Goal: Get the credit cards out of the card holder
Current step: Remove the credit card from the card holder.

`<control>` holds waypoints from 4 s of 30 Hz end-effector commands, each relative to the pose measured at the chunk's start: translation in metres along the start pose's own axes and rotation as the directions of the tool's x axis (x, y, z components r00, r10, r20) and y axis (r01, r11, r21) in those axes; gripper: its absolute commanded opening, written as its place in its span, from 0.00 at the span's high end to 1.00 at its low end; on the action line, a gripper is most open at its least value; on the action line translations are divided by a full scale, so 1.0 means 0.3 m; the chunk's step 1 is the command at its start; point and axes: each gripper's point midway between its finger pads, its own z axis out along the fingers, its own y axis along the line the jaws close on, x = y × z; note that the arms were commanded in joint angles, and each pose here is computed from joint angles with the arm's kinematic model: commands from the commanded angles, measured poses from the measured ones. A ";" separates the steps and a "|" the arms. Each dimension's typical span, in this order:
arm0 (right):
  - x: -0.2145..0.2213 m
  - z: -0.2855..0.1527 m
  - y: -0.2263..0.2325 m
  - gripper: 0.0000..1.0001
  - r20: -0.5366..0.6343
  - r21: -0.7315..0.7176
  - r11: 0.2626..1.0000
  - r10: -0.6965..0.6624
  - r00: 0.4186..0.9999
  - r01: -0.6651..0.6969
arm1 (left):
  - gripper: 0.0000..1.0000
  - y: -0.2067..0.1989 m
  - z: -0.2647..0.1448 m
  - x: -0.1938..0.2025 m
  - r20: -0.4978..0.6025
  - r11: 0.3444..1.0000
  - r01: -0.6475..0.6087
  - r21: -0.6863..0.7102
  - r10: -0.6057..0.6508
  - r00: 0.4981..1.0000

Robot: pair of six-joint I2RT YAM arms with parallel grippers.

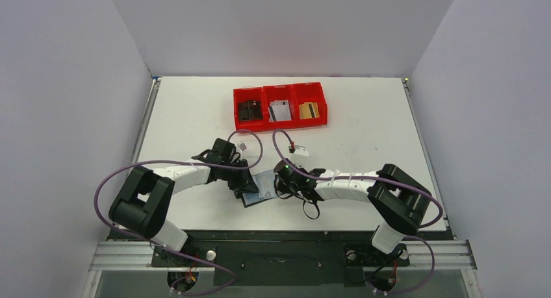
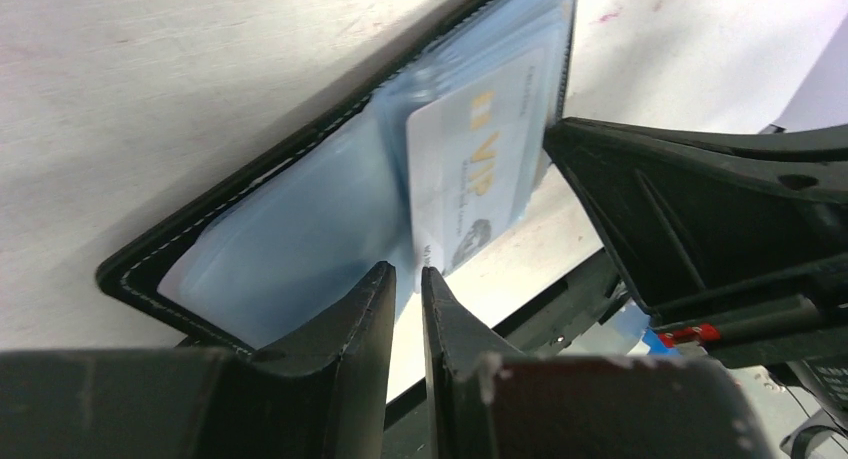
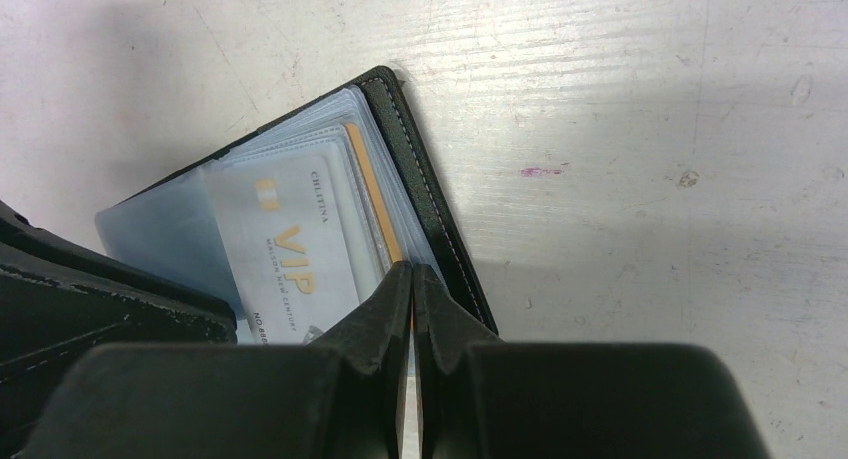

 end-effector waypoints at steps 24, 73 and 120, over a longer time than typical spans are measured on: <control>0.150 -0.002 -0.173 1.00 -0.158 0.156 0.980 -0.094 0.983 0.119 | 0.79 -0.024 0.036 -0.024 0.030 0.996 -0.021 0.085 0.018 0.999; 0.147 0.016 -0.255 1.00 -0.159 0.201 0.975 -0.059 0.985 0.091 | 1.00 0.112 -0.007 0.014 0.013 0.993 0.079 -0.087 -0.078 0.997; -0.156 -0.136 -0.005 0.99 0.004 -0.015 1.000 -0.026 1.000 0.026 | 1.00 -0.070 -0.293 -0.151 0.219 0.996 -0.033 -0.080 0.050 0.974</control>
